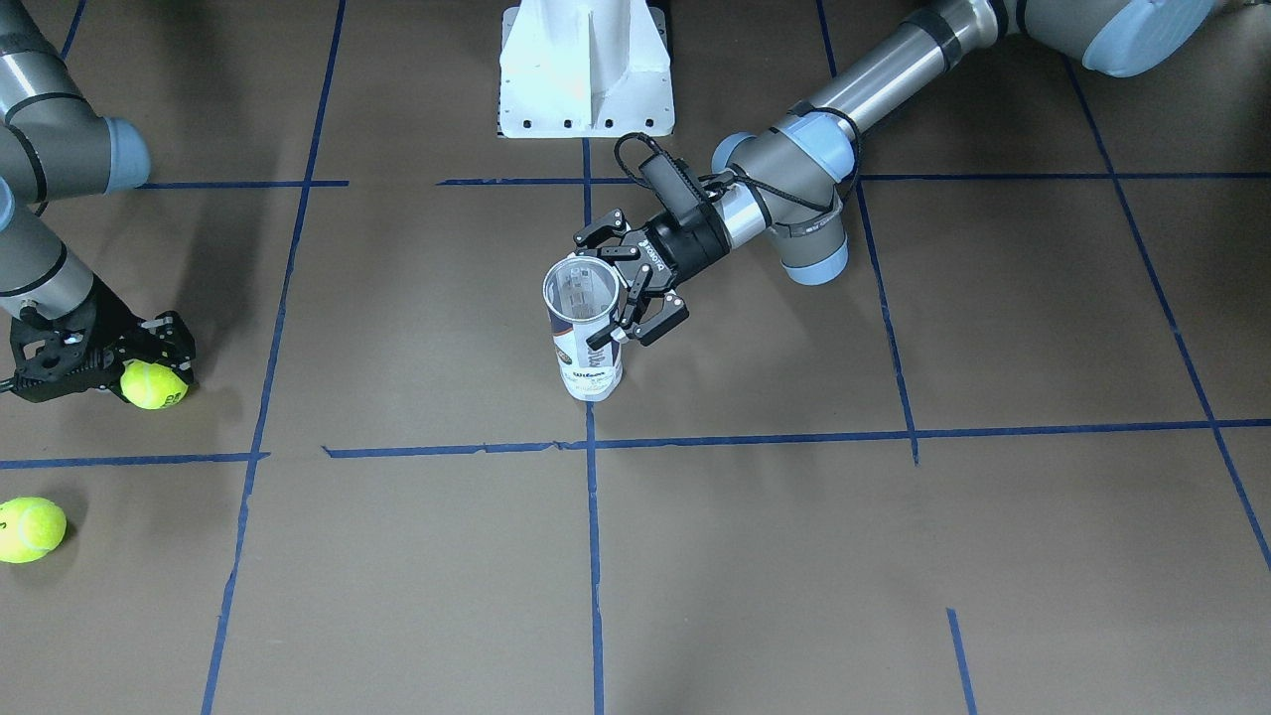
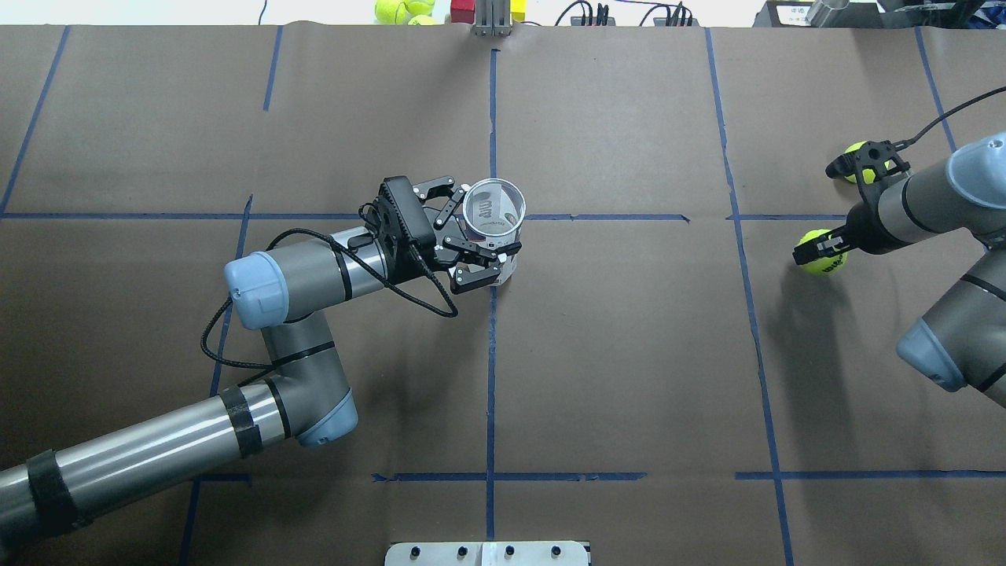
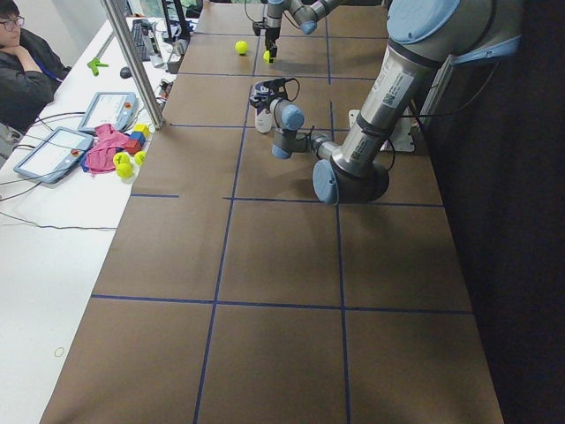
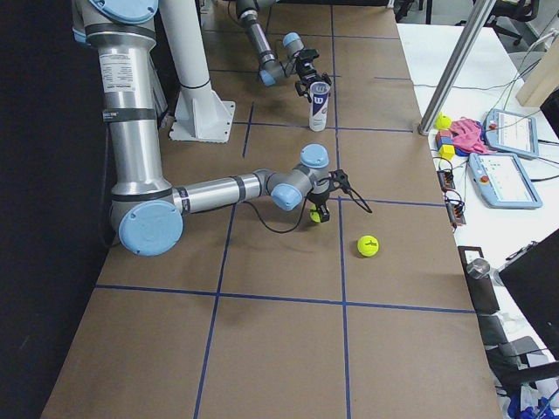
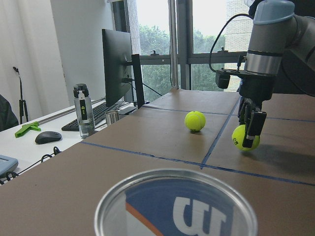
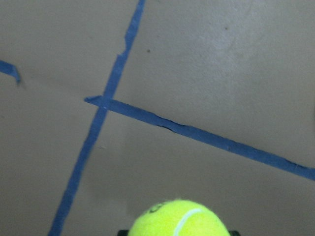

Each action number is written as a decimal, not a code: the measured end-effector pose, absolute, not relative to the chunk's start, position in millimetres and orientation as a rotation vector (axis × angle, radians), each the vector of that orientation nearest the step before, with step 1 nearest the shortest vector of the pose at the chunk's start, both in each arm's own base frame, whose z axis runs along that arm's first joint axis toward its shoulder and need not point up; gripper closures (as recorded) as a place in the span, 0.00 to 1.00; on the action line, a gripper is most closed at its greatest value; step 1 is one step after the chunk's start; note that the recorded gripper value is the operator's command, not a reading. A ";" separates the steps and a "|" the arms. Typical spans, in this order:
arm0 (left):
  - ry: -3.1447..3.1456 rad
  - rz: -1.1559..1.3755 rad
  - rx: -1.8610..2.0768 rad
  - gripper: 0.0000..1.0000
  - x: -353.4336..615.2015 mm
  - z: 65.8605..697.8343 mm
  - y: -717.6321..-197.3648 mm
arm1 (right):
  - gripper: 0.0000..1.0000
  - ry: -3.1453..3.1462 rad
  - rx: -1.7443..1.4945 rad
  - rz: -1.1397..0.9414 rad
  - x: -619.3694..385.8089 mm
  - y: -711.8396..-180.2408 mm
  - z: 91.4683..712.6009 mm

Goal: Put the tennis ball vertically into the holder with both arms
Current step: 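Carry the ball with the right gripper above the can's opening, then open the right gripper to drop the ball into the can, then move the right gripper back toward the second tennis ball, then grasp the second tennis ball with the right gripper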

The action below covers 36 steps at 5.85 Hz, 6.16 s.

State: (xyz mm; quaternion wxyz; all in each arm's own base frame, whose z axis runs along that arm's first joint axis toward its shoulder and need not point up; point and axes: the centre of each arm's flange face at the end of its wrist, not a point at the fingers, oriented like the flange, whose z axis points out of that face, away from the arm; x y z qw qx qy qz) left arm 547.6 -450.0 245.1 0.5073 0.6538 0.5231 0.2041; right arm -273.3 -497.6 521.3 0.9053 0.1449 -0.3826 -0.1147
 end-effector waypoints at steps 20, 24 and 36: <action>1.259 0.491 1.576 0.13 547.5 245.6 -450.6 | 0.01 -0.831 0.120 0.148 -466.2 -475.9 44.7; 1.257 0.485 1.581 0.13 545.1 245.0 -452.8 | 0.01 -0.773 0.140 -0.021 -367.8 -559.8 133.9; 1.247 0.479 1.579 0.12 542.4 249.3 -455.4 | 0.00 -0.638 0.291 -0.430 -195.9 -665.8 571.7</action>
